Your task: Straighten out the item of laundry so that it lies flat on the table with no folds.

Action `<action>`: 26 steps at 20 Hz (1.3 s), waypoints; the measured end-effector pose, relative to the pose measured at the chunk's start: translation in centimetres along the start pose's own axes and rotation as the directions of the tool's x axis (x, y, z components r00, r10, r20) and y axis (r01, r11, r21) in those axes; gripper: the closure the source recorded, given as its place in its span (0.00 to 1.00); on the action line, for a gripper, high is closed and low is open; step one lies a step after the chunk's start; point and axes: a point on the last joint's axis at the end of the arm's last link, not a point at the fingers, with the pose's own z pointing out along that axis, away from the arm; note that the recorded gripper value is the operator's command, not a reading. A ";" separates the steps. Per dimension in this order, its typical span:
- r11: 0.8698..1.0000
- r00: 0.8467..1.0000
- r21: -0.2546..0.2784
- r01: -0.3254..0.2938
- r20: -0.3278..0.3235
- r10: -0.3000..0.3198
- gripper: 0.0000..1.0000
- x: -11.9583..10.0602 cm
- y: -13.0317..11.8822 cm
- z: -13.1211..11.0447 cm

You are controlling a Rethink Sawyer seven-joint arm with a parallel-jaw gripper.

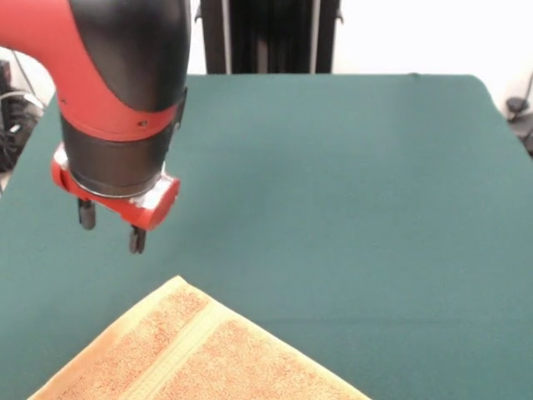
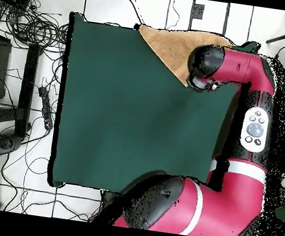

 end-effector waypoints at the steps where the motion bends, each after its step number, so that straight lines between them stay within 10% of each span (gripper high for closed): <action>1: 1.000 1.000 -0.005 -0.009 0.000 0.009 0.00 -0.6 0.2 -0.7; 11: 0.991 0.983 -0.095 -0.095 0.147 0.108 0.00 -7.3 3.2 -5.1; 26: 0.972 0.965 -0.147 -0.184 0.160 0.207 0.00 -9.1 7.4 3.6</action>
